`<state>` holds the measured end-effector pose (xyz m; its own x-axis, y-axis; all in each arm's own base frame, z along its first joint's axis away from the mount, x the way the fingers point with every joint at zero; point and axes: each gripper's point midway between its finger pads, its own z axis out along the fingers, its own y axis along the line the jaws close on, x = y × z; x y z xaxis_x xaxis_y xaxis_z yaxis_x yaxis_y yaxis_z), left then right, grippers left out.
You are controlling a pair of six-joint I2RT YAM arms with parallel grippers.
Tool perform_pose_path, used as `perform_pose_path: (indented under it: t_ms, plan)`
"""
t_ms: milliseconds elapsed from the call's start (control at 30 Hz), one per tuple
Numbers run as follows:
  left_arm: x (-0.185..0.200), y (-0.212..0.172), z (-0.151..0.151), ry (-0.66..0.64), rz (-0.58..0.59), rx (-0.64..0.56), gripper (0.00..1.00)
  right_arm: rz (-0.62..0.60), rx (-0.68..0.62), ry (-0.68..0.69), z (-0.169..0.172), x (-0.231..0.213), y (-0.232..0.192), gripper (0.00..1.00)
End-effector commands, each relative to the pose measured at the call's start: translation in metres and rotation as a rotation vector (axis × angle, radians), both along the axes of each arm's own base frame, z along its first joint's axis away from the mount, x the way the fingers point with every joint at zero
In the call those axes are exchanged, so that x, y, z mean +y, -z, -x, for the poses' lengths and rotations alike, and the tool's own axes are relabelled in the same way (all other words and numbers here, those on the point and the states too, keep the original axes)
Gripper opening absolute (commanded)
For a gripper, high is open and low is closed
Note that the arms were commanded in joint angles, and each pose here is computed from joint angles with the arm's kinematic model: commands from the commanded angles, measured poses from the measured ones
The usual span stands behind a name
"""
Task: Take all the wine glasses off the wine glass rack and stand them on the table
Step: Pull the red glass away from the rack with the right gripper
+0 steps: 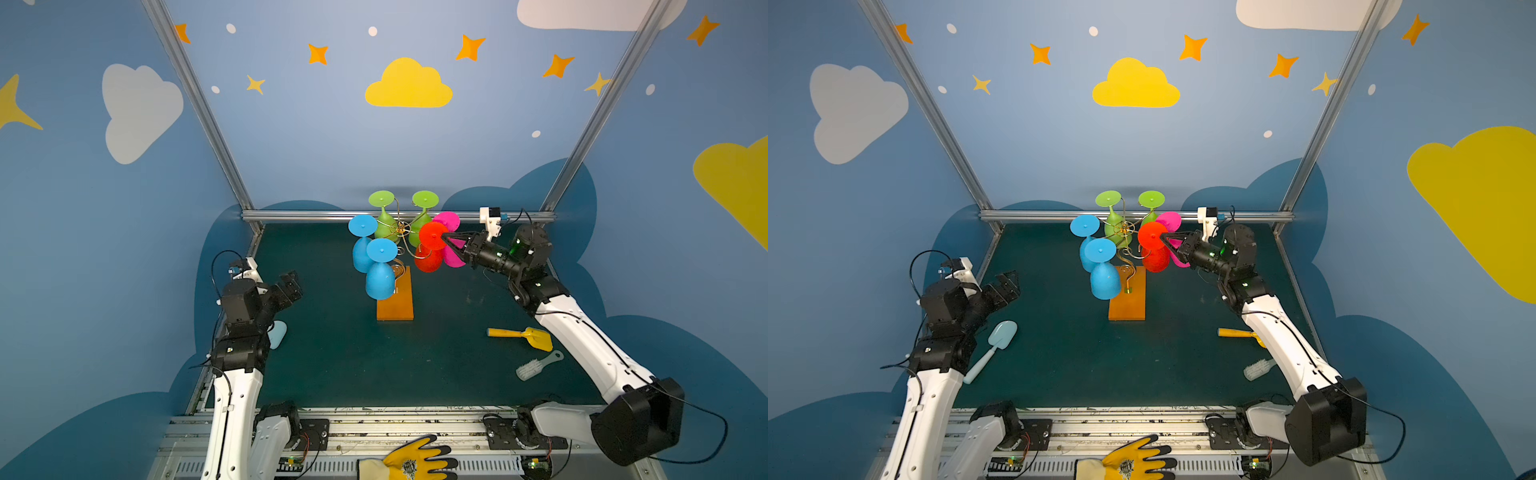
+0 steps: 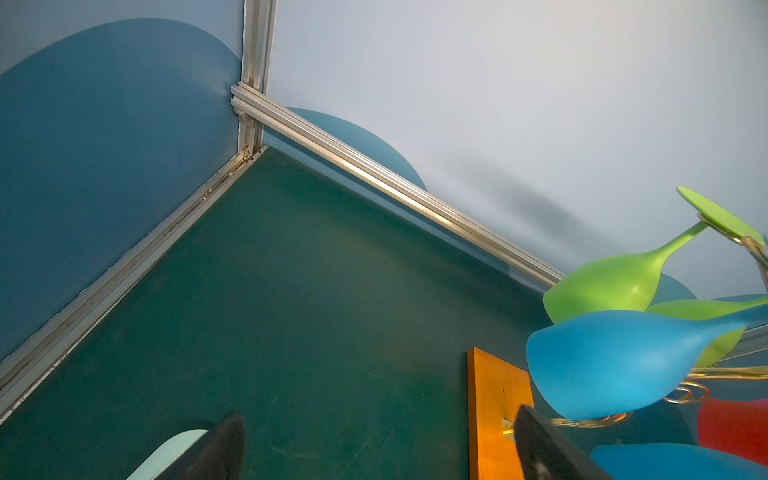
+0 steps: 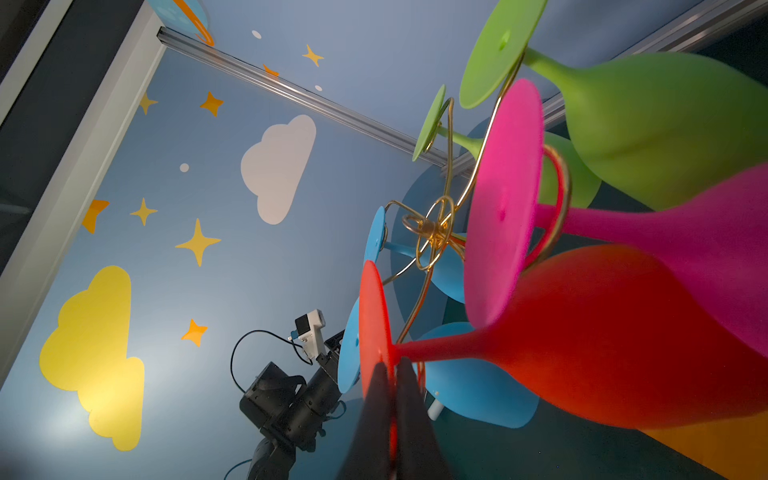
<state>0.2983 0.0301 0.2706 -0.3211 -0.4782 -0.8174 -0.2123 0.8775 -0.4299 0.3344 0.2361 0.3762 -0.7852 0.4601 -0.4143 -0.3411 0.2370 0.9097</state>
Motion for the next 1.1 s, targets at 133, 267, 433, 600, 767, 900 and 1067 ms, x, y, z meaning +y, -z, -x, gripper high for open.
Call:
perform_pose_path:
  t_ms: [133, 267, 433, 600, 767, 900, 1067]
  plan:
    - [0.003, -0.002, 0.001, -0.016, -0.013, -0.011, 0.99, -0.001, -0.019, 0.021, 0.022, -0.016, -0.001, 0.00]
    - [0.004, -0.006, 0.002, -0.021, -0.019, -0.022, 0.99, 0.018, -0.010, 0.029, 0.035, -0.024, 0.004, 0.00]
    - [-0.002, -0.025, 0.003, 0.014, -0.004, -0.059, 0.99, 0.083, -0.031, 0.078, 0.051, -0.039, 0.010, 0.00]
    - [-0.036, -0.070, 0.003, 0.176, 0.127, -0.203, 0.97, 0.207, -0.143, 0.198, 0.063, -0.063, -0.003, 0.00]
    - [-0.093, -0.134, 0.015, 0.519, 0.233, -0.368, 0.90, 0.299, -0.297, 0.220, 0.074, -0.068, -0.038, 0.00]
    - [-0.121, -0.166, 0.028, 0.694, 0.263, -0.425, 0.81, 0.360, -0.407, 0.216, 0.083, -0.066, -0.064, 0.00]
    - [-0.160, -0.187, 0.034, 0.928, 0.315, -0.427, 0.78, 0.401, -0.528, 0.155, 0.092, -0.052, -0.089, 0.00]
